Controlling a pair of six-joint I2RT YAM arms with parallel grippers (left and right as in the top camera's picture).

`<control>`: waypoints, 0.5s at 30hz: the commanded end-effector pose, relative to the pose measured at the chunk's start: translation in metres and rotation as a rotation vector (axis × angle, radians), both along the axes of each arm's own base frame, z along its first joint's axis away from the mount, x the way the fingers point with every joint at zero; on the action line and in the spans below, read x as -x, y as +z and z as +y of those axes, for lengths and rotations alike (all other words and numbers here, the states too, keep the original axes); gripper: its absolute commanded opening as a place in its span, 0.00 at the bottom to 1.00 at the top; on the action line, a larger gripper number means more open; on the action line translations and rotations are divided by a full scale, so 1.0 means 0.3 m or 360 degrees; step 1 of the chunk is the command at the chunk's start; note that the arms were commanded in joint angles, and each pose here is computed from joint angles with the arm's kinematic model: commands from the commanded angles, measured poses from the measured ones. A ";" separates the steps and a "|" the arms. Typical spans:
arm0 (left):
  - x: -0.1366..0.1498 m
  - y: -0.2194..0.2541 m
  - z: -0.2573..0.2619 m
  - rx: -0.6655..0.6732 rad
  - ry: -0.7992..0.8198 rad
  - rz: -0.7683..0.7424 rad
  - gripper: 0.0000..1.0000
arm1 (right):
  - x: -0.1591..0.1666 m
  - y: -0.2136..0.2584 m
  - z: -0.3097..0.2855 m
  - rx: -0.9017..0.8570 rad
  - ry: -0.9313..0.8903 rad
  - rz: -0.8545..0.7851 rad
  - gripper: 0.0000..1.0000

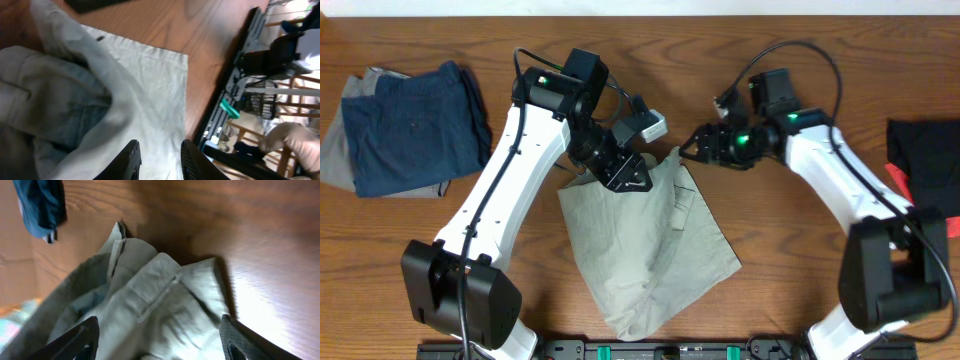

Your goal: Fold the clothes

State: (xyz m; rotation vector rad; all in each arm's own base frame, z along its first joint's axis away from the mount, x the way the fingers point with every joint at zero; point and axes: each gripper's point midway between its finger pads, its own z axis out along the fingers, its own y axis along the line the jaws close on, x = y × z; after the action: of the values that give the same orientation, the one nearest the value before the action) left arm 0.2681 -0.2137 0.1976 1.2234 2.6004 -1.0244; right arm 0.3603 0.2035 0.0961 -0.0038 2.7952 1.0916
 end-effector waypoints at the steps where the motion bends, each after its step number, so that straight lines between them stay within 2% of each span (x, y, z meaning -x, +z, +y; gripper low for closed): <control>1: -0.015 -0.012 0.026 -0.0073 -0.0025 -0.0074 0.29 | 0.017 -0.016 0.093 -0.0137 -0.0093 0.0221 0.77; 4: -0.016 -0.012 0.025 -0.0073 -0.0025 -0.0075 0.30 | 0.000 -0.024 0.136 -0.0163 -0.0074 0.0179 0.77; 5: -0.016 -0.012 0.025 -0.0073 -0.0025 -0.0075 0.30 | -0.006 -0.019 0.151 -0.0176 -0.0063 0.0152 0.72; 6: -0.016 -0.012 0.025 -0.0073 -0.0025 -0.0075 0.30 | -0.010 -0.016 0.163 -0.0184 -0.0049 0.0129 0.52; 7: -0.016 -0.012 0.025 -0.0073 -0.0025 -0.0075 0.30 | -0.010 -0.013 0.171 -0.0188 -0.0040 0.0116 0.21; 8: -0.016 -0.012 0.025 -0.0073 -0.0025 -0.0075 0.30 | -0.009 -0.013 0.174 -0.0189 -0.0035 0.0112 0.01; 11: -0.019 -0.018 0.034 -0.0102 -0.0022 -0.0083 0.30 | -0.014 -0.001 0.160 -0.0188 -0.0038 0.0096 0.01; 15: -0.040 -0.026 0.040 -0.0142 0.0035 -0.0096 0.30 | -0.121 0.137 0.053 -0.0177 -0.0020 -0.0217 0.01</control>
State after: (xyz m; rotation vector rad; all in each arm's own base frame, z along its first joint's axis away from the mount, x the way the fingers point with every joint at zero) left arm 0.2747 -0.2054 0.1901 1.2465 2.6191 -0.9131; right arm 0.3676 0.2404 0.0926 0.0558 2.7685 1.2312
